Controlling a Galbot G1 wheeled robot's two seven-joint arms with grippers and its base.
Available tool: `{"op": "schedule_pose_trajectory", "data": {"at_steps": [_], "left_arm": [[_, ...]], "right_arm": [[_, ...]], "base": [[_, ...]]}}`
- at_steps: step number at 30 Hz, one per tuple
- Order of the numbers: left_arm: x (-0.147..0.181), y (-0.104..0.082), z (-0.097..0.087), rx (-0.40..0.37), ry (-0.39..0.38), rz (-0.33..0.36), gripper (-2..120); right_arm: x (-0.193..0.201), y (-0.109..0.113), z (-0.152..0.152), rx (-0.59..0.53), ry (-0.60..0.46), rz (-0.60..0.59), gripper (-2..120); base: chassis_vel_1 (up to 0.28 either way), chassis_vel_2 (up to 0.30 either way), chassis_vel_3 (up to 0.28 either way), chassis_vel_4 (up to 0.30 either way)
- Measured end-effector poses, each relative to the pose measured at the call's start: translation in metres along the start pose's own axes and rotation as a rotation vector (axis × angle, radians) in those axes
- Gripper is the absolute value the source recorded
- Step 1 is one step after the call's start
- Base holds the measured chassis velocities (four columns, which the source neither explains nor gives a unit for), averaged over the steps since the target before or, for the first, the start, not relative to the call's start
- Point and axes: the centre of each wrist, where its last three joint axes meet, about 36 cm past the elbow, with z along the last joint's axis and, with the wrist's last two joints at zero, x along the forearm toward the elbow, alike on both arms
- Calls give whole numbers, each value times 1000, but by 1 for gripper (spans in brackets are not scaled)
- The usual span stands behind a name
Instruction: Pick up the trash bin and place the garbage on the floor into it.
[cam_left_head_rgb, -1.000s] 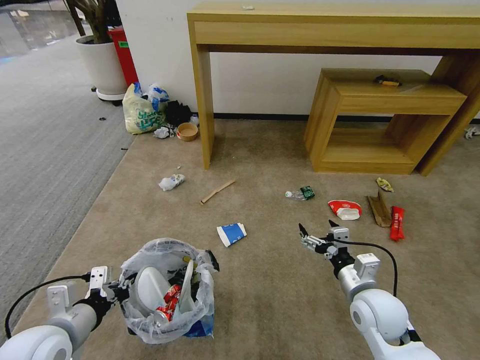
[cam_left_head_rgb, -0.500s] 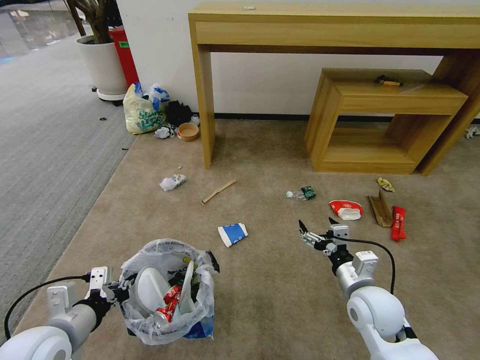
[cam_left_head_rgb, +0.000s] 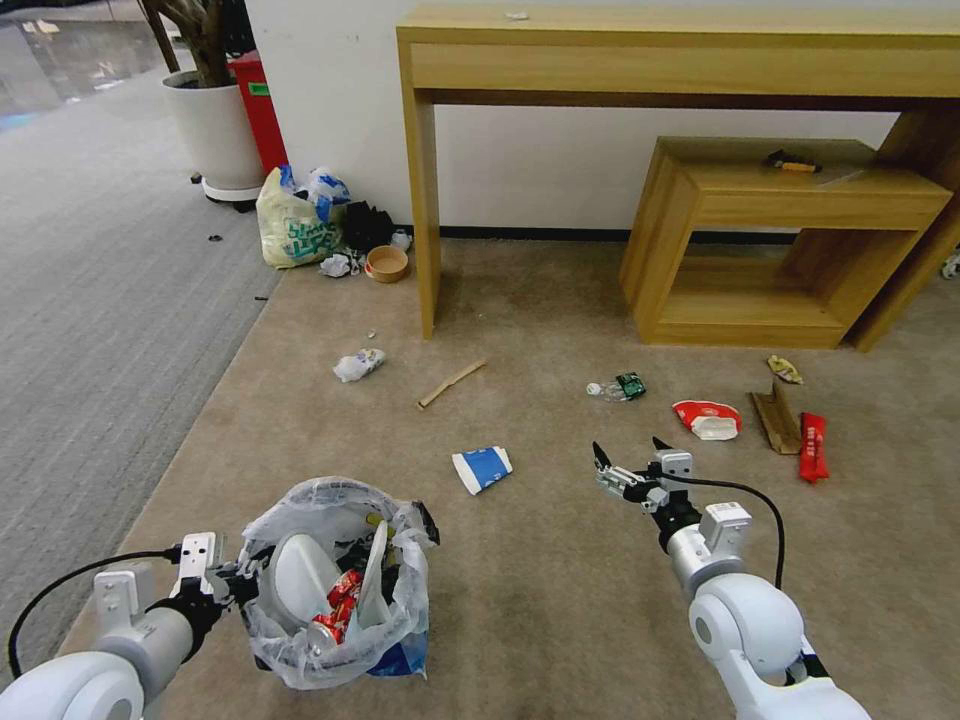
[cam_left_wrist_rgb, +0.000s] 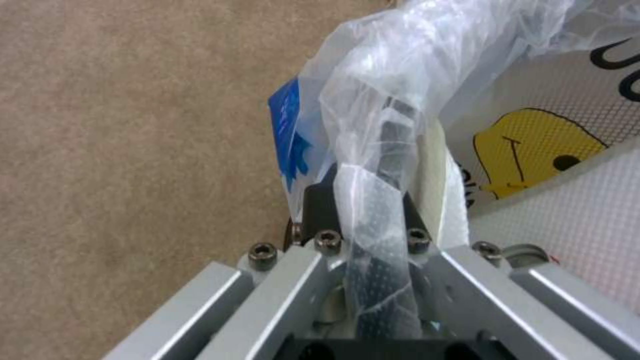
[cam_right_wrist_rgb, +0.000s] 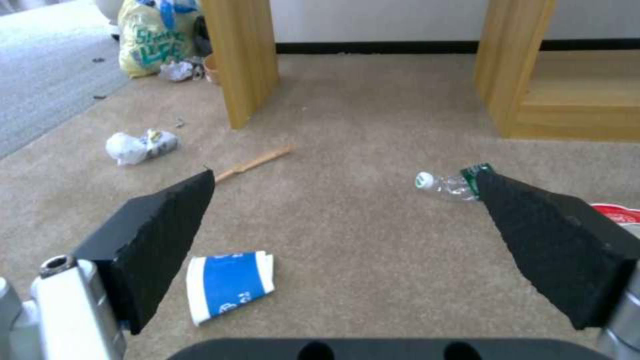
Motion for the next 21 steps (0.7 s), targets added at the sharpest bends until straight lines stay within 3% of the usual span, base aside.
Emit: {"op": "schedule_pose_trajectory", "data": {"at_steps": [21], "left_arm": [[2,0,0,-2,0,4,0]], "right_arm": [[3,7,2,3,9,4,100]], "base": [[80,84,-88,-84]]}}
